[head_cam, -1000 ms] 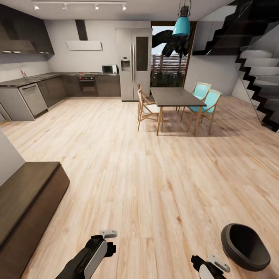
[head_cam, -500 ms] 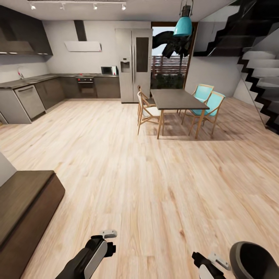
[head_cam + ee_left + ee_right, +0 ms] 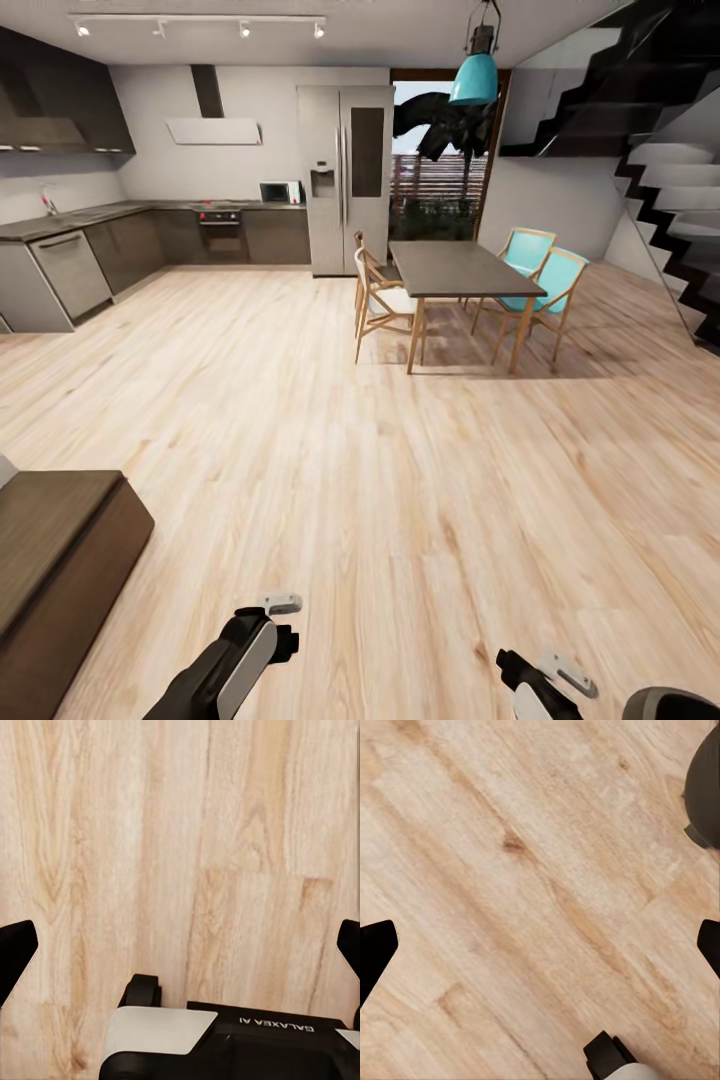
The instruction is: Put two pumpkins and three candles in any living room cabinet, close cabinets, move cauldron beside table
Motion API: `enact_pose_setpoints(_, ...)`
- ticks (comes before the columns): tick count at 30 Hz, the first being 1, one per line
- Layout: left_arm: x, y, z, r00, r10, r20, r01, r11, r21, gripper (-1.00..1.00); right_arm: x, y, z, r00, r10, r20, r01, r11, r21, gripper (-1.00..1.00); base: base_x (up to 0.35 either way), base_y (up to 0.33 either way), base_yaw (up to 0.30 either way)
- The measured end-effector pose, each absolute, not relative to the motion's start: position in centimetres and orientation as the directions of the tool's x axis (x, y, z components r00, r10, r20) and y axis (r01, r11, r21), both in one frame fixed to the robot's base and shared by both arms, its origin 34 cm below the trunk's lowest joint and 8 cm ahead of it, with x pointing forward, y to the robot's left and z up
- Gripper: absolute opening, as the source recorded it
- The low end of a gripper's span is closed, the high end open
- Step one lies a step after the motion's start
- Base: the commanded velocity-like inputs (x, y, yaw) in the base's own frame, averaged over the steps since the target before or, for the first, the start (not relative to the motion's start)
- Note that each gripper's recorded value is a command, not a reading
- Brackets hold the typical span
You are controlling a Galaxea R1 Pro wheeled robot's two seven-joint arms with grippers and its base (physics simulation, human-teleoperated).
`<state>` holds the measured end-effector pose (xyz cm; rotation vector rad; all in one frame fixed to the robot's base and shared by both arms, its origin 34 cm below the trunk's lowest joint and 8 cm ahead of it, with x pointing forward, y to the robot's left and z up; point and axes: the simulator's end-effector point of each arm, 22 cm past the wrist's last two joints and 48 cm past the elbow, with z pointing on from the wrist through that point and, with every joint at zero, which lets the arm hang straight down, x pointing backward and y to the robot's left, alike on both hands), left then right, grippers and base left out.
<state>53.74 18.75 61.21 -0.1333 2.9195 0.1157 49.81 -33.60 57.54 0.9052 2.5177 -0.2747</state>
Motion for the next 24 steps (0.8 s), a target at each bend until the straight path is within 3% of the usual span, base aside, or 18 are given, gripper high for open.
enact_pose_setpoints(14, 53.87, 18.76, 61.40, -0.971, -0.080, -0.224, -0.098, 0.993, 0.070, 1.00, 50.01, -33.66, 57.76, -0.680, 0.555, -0.480, 0.645, 0.764, -0.031, 1.00, 0.329, -0.016, -0.004)
enact_pose_setpoints(24, 53.87, 18.88, 61.38, -0.971, -0.080, -0.224, -0.098, 0.993, 0.070, 1.00, 49.99, -33.72, 57.76, -0.679, 0.556, -0.479, 0.646, 0.762, -0.030, 1.00, 0.323, -0.137, -0.227)
